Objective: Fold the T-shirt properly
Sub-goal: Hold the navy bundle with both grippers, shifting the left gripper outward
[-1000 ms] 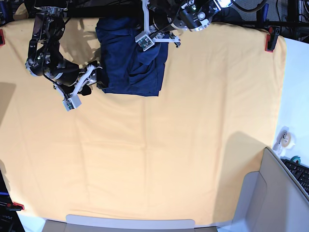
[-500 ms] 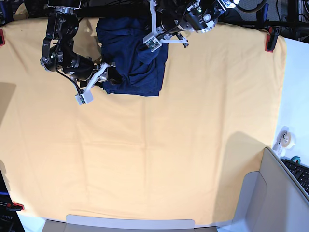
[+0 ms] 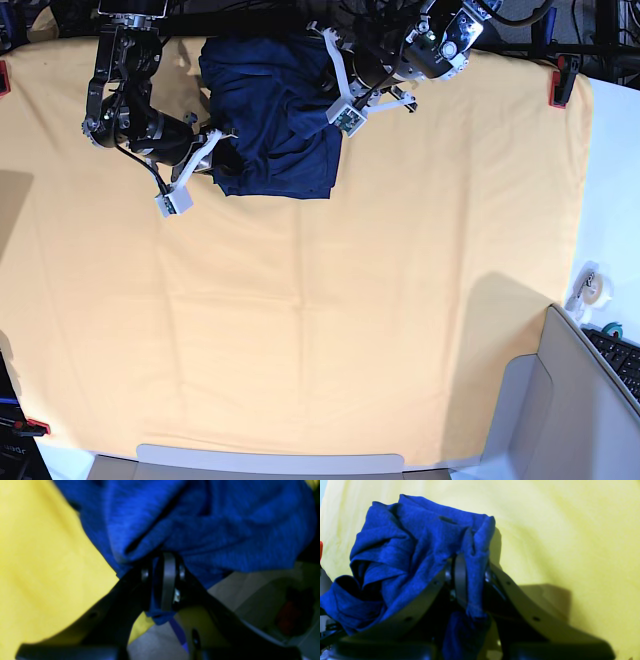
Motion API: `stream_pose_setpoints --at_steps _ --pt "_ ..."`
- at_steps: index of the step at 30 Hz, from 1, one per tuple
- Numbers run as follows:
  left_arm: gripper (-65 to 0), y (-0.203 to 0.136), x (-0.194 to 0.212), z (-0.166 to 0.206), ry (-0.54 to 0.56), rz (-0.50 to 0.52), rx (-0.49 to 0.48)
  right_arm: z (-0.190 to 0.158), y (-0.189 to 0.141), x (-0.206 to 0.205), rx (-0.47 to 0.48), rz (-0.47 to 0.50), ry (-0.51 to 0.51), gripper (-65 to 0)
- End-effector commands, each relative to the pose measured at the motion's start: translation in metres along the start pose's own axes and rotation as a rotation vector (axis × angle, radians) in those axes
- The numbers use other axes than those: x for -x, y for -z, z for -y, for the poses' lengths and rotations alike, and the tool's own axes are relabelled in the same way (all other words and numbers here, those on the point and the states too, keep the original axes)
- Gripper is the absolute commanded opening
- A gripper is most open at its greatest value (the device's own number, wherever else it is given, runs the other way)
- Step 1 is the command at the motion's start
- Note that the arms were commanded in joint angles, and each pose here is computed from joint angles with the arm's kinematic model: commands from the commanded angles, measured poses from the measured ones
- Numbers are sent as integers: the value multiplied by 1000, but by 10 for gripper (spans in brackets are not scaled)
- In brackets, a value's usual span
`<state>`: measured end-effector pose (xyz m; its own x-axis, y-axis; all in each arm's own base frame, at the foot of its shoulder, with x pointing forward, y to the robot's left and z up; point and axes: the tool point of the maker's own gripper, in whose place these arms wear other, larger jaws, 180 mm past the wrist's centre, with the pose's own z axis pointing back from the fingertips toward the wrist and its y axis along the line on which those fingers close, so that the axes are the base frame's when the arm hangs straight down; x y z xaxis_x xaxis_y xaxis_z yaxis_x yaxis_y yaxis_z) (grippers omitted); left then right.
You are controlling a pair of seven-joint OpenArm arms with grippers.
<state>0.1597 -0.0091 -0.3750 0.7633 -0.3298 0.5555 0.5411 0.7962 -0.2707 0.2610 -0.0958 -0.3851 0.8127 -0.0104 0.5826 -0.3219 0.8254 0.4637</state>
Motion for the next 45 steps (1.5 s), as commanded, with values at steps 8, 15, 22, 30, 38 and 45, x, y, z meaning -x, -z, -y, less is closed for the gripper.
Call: stream_pose_setpoints --at_steps 8,15,22,30,38,45 --pt "-500 -9 -4 -21 -131 54 -60 1 -4 -10 6 28 -16 -650" --pt "-397 -12 10 -5 -188 25 36 1 -4 -10 5 27 -17 -650" --pt "-393 -36 4 -17 -368 36 200 0 -3 -9 4 26 -18 -650" --pt "-390 -35 4 -29 -373 -2 200 0 -3 -9 4 25 -17 -650" --pt "-355 -36 14 -22 -356 -66 224 0 -3 -9 3 24 -18 -650" --pt "-355 -22 36 -22 -329 -127 285 0 -3 -1 3 12 -9 -650"
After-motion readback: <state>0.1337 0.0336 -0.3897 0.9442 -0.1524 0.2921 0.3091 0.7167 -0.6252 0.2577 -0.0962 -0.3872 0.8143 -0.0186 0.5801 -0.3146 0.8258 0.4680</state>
